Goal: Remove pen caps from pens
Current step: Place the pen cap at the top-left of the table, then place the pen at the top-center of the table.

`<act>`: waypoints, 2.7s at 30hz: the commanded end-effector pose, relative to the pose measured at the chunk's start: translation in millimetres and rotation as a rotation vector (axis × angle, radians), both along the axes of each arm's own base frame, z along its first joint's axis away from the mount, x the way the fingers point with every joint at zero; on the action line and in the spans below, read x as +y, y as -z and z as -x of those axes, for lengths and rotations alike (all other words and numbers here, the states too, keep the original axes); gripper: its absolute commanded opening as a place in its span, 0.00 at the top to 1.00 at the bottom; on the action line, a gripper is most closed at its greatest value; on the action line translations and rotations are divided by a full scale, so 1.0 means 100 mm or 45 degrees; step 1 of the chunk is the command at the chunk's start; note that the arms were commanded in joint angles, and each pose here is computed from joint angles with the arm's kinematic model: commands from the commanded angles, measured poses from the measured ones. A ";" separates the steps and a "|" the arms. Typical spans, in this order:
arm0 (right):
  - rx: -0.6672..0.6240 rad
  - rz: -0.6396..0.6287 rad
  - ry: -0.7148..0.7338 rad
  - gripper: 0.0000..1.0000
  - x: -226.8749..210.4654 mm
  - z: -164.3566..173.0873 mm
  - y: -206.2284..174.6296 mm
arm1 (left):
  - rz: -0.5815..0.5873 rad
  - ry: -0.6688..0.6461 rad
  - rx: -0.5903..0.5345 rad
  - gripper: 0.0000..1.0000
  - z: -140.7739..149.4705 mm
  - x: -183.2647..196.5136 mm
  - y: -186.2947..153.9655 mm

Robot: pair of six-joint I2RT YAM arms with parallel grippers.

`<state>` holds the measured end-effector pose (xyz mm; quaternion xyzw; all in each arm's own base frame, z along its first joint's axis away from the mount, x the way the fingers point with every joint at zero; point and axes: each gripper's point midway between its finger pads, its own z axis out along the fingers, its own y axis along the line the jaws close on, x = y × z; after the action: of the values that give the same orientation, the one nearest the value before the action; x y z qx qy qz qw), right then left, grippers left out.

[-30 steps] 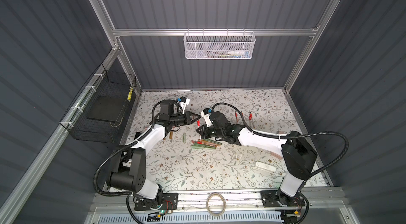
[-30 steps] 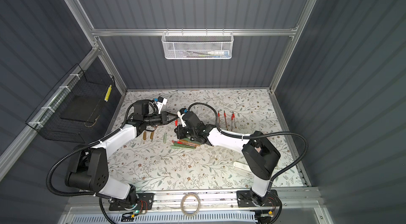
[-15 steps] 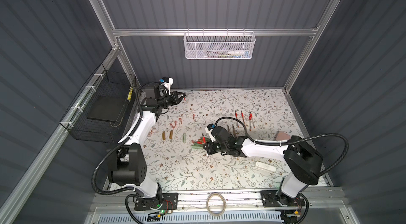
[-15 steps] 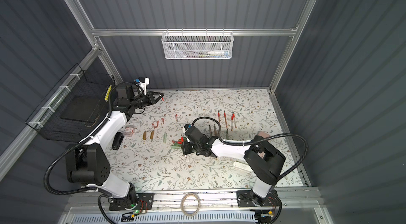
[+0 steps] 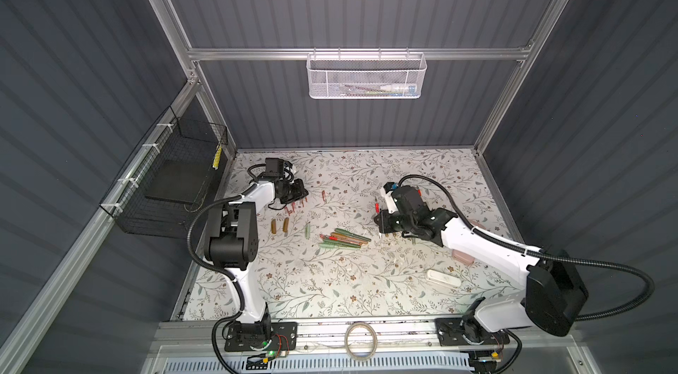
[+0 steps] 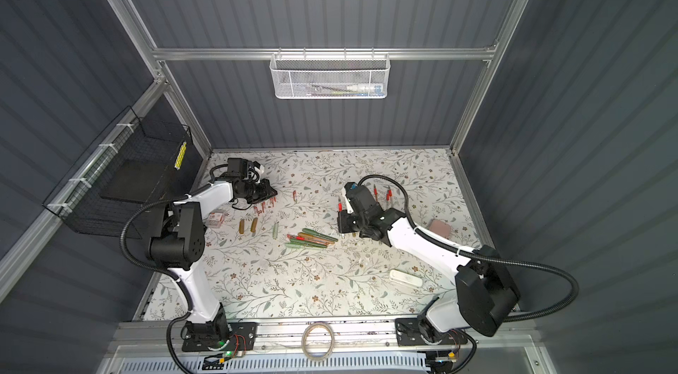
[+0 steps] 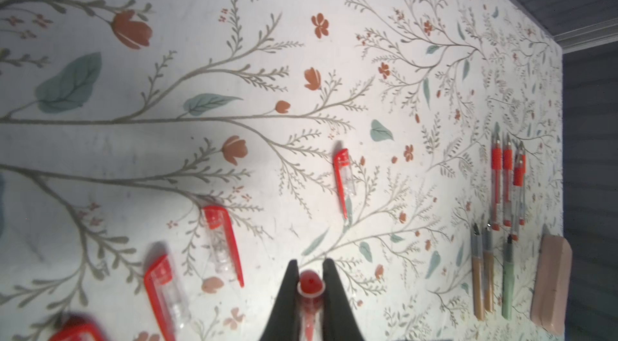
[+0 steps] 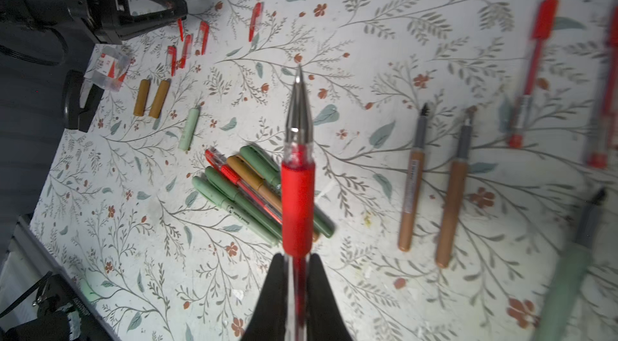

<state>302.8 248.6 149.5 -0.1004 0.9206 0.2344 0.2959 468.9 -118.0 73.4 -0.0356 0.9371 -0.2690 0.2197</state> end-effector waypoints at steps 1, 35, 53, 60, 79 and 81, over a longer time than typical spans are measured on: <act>0.052 0.037 -0.014 1.00 -0.23 0.05 0.03 | -0.023 0.050 -0.012 1.00 -0.16 -0.07 -0.07; 0.331 0.299 0.123 1.00 -1.17 -1.46 0.54 | -0.082 0.012 -0.090 0.57 -0.10 -0.10 -0.56; 0.435 0.311 0.142 0.98 -1.08 -1.81 0.98 | -0.164 0.011 -0.693 0.23 0.72 0.43 -1.62; 0.464 0.318 0.133 0.97 -1.00 -1.78 1.15 | -0.085 -0.148 -0.734 0.15 0.74 0.86 -1.78; 0.451 0.321 0.140 0.79 -0.99 -1.72 1.02 | -0.034 -0.217 -0.744 0.05 0.77 1.05 -1.78; 0.401 0.329 0.134 0.78 -0.98 -1.68 0.87 | -0.034 -0.210 -0.748 0.04 0.77 1.05 -1.78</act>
<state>474.9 145.7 32.5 -0.0416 0.9859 0.1102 0.1189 394.5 -12.8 245.9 -0.0324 0.8372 -0.2286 0.4957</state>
